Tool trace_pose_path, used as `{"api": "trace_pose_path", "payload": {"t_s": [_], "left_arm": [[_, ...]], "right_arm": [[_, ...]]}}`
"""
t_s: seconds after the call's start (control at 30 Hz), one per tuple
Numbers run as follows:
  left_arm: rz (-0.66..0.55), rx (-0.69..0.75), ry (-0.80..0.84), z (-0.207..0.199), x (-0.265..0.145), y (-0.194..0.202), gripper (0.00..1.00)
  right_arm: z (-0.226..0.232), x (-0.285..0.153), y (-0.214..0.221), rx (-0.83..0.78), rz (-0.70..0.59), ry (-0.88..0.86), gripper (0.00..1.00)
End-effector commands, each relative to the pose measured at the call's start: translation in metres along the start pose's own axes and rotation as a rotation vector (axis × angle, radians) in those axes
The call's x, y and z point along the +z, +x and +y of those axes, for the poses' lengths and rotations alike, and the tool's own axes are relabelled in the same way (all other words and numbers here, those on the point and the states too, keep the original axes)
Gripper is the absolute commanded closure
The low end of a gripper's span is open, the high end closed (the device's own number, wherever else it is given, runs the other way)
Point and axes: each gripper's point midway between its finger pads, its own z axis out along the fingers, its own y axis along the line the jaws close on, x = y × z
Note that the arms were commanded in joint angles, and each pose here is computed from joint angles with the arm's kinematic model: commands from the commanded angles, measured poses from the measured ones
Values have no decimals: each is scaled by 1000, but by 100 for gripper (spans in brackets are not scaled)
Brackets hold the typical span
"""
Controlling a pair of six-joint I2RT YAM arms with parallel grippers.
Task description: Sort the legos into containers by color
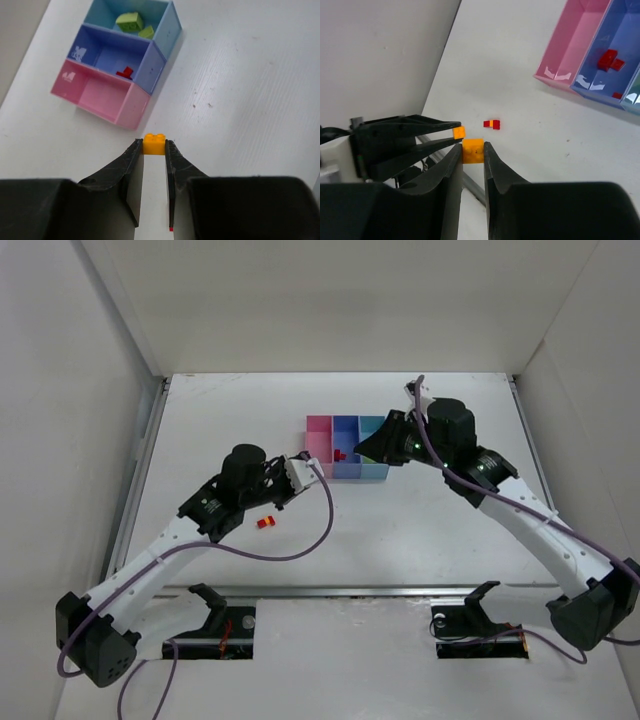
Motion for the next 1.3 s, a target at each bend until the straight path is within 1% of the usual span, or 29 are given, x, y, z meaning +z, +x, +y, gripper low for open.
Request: {"api": "trace_pose_path", "payload": {"t_s": [0.0, 0.1, 0.2, 0.23, 0.3, 0.33, 0.37, 0.4, 0.43, 0.47, 0.53, 0.57, 0.6, 0.63, 0.67, 0.7, 0.73, 0.77, 0.8, 0.83, 0.9, 0.93, 0.97, 1.0, 1.13, 1.17, 1.23, 1.27], "left_arm": [[30, -26, -28, 4, -6, 10, 100], [18, -23, -25, 3, -8, 7, 100], [32, -40, -52, 9, -9, 10, 100], [36, -54, -61, 10, -10, 11, 100], [63, -125, -125, 20, -12, 21, 100], [69, -153, -154, 25, -12, 25, 100], [87, -193, -188, 30, -13, 35, 100], [85, -222, -241, 40, -16, 35, 100], [87, -285, -266, 40, -18, 40, 100], [80, -310, -299, 46, -22, 42, 100], [67, -347, -316, 49, -26, 41, 100], [65, -356, -316, 48, -26, 41, 100], [60, -367, -318, 46, -27, 42, 100], [53, -364, -332, 48, -30, 40, 100], [58, -364, -345, 50, -31, 41, 100], [61, -373, -356, 50, -33, 43, 100], [60, -375, -380, 54, -37, 44, 100], [71, -378, -376, 51, -36, 49, 100], [71, -378, -376, 51, -36, 49, 100], [73, -378, -385, 51, -37, 51, 100], [76, -378, -394, 52, -38, 52, 100], [76, -378, -394, 52, -38, 52, 100], [79, -378, -402, 54, -39, 53, 100], [79, -378, -402, 54, -39, 53, 100], [71, -376, -406, 54, -37, 53, 100], [82, -379, -401, 52, -36, 58, 100], [74, -376, -404, 53, -36, 56, 100], [73, -367, -405, 55, -34, 56, 100]], "right_arm": [[3, -10, -4, -18, -27, -3, 100], [4, -10, -3, -18, -21, -10, 100], [6, -10, -4, -20, -28, -15, 100], [4, -10, -6, -20, -36, -6, 100], [-7, 2, -3, -44, -12, 31, 100], [-5, 6, -12, -62, -23, 39, 100], [-20, 24, -8, -90, 17, 80, 100], [-25, 33, -6, -103, 47, 101, 100], [-29, 43, -7, -117, 66, 113, 100], [-36, 63, -13, -139, 88, 138, 100], [-40, 82, -23, -153, 83, 156, 100], [-35, 90, -36, -168, 59, 151, 100], [-47, 108, -30, -159, 90, 171, 100], [-53, 116, -31, -169, 95, 189, 100], [-59, 125, -35, -171, 84, 216, 100], [-54, 131, -46, -190, 70, 206, 100], [-70, 152, -37, -208, 107, 226, 100], [-77, 160, -33, -213, 132, 240, 100], [-70, 168, -44, -226, 117, 219, 100], [-86, 186, -30, -223, 163, 235, 100], [-98, 204, -24, -224, 200, 255, 100], [-93, 203, -30, -227, 190, 249, 100], [-105, 211, -22, -233, 213, 270, 100], [-109, 213, -23, -235, 208, 283, 100], [-124, 218, -14, -232, 225, 328, 91], [-123, 218, -13, -229, 230, 318, 83], [-125, 223, -7, -223, 249, 304, 72], [-123, 223, -6, -221, 256, 292, 56]]}}
